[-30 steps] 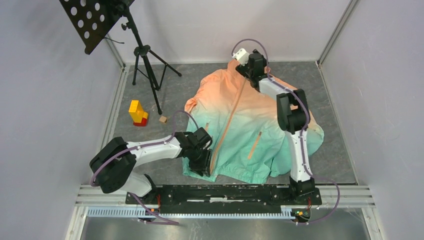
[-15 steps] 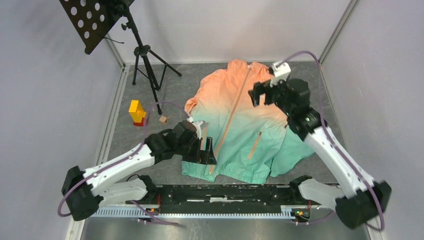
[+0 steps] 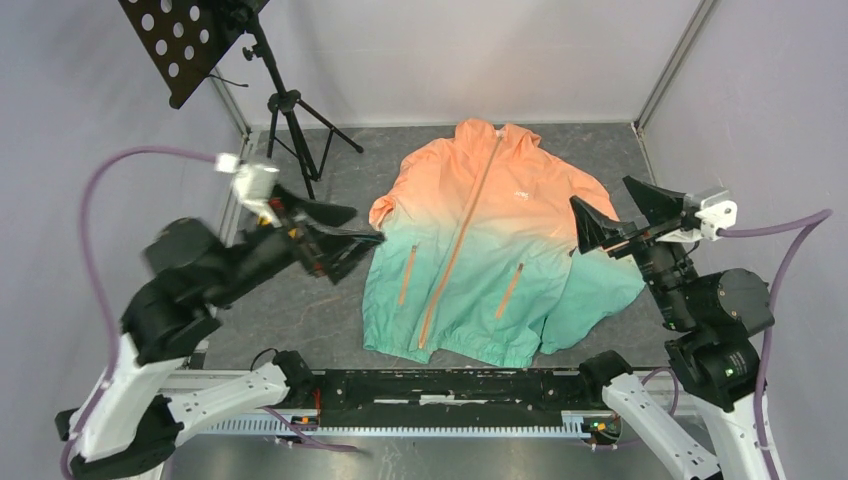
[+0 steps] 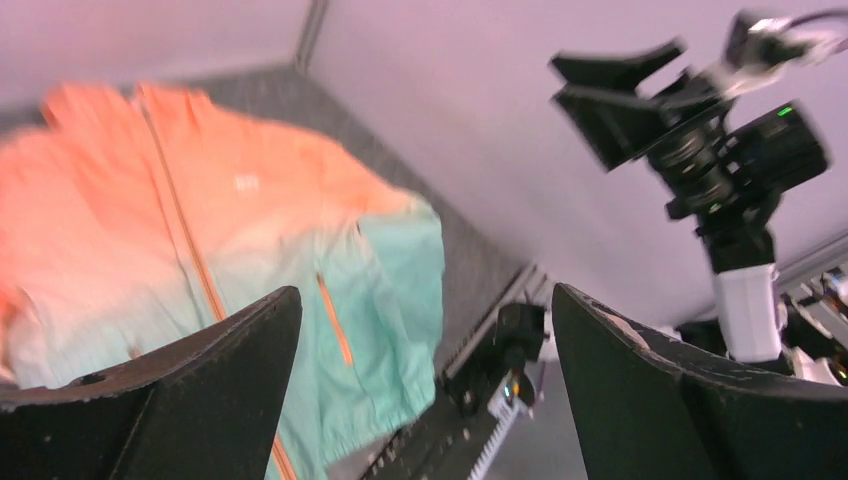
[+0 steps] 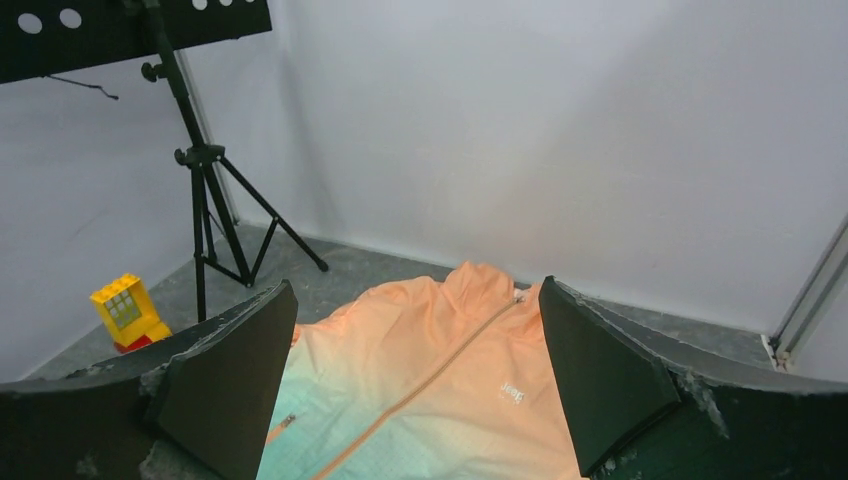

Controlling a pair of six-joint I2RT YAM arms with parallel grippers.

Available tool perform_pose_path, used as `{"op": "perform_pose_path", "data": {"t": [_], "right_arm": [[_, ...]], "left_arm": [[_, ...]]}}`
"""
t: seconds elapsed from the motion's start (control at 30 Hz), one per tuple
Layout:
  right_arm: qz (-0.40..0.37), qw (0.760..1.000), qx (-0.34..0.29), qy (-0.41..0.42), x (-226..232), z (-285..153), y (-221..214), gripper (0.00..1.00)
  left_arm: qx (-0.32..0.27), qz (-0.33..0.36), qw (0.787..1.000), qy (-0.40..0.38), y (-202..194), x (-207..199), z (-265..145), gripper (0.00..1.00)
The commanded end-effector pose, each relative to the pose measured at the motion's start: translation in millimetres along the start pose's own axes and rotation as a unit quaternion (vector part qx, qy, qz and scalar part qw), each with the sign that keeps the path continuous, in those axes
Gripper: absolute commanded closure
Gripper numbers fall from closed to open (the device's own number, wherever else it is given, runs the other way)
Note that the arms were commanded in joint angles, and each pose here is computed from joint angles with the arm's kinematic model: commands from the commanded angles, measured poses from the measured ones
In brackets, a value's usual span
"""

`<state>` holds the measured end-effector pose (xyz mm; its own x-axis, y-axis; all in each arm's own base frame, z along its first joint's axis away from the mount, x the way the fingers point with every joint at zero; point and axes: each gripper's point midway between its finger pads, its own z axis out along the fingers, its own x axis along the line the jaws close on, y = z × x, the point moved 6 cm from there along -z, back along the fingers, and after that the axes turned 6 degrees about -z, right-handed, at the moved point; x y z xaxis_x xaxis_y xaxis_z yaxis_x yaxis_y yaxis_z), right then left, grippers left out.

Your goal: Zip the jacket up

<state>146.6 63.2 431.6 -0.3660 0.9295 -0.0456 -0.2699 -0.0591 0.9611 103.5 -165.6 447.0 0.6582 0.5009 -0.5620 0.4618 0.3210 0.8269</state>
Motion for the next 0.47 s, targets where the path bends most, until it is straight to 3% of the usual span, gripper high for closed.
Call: {"op": "perform_pose_path", "data": {"t": [0.0, 0.2, 0.43], "right_arm": [[-0.009, 0.999, 0.018, -0.034, -9.1, -7.5, 2.8, 0.02], [-0.024, 0.997, -0.023, -0.070, -19.0, -21.7, 12.7, 0.02], [-0.039, 0.996, -0.051, -0.057, -16.5, -20.7, 8.6, 0.02]], "left_arm": [[-0.091, 0.085, 0.992, 0.012, 41.0, -6.7, -37.0, 0.00], [-0.133, 0.093, 0.986, 0.029, 48.6, -3.0, -61.4, 0.00], [-0.127, 0.091, 0.987, 0.038, 40.4, 3.6, -65.2, 0.00]]}}
